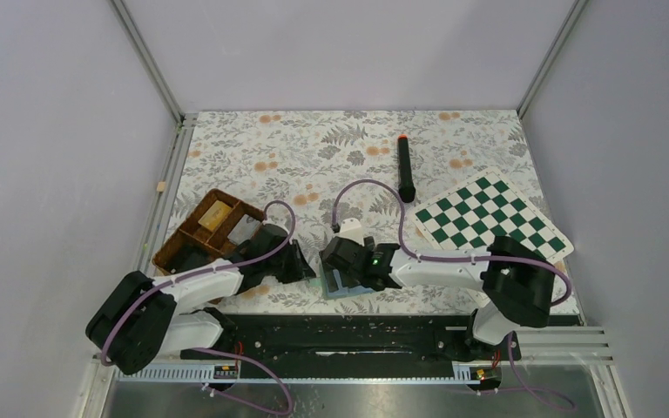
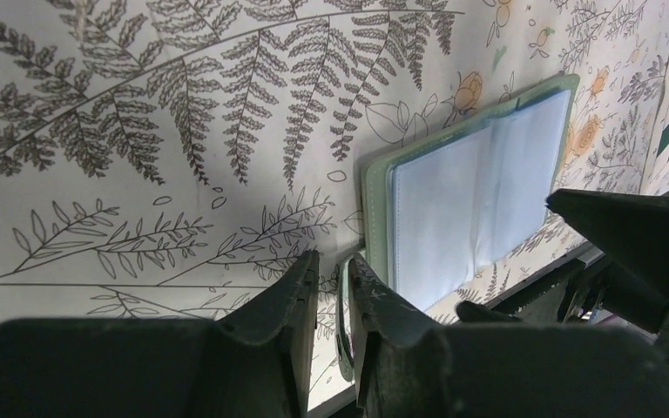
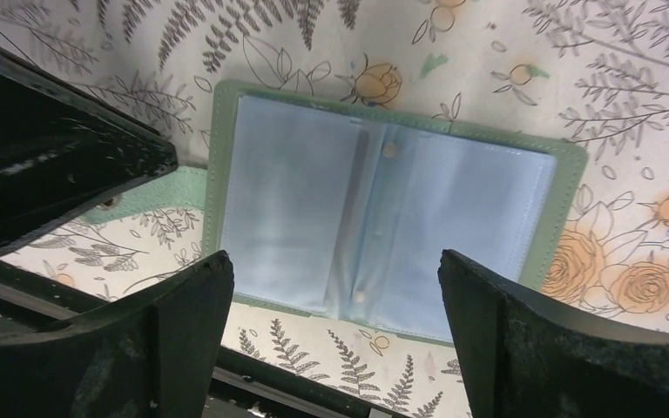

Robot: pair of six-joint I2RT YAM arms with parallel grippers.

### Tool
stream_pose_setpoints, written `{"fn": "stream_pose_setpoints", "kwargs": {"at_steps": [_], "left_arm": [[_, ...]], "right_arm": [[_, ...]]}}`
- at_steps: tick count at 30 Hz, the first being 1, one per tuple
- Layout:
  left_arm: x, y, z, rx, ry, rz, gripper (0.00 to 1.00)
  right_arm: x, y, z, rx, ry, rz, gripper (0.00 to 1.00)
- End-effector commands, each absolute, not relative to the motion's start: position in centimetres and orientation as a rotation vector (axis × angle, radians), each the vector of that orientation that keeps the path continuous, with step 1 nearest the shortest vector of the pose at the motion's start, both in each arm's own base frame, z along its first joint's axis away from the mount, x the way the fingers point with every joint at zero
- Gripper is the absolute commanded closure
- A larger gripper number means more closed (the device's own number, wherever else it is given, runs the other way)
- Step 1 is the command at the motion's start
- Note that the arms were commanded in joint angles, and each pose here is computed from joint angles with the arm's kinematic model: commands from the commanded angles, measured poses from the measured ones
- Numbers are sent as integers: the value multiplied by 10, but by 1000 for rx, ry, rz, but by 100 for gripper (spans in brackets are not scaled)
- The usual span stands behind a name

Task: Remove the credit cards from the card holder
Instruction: Remove the credit card from the card holder.

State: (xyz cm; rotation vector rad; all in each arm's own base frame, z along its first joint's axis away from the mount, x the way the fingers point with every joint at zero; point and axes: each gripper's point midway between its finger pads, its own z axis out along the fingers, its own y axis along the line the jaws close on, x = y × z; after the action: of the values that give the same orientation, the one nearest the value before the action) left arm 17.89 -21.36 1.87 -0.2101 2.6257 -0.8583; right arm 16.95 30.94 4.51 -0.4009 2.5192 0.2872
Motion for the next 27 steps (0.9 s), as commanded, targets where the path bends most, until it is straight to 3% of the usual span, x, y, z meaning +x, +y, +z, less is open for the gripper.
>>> {"fn": "stream_pose_setpoints", "kwargs": {"at_steps": [1, 9, 16, 27], "left_arm": [[161, -198, 4, -216, 2690, -793, 80], [148, -205, 2, -181, 2706, -889, 75], [144, -210, -1, -194, 2693, -958, 100], [145, -208, 4, -188, 2681, -951, 100]], "right_arm": [[174, 323, 47, -383, 2479, 272, 7], [173, 328, 36, -378, 2472, 227, 5], [169, 333, 34, -383, 2469, 230, 2], [180, 321, 27, -424, 2443, 38, 4]]}}
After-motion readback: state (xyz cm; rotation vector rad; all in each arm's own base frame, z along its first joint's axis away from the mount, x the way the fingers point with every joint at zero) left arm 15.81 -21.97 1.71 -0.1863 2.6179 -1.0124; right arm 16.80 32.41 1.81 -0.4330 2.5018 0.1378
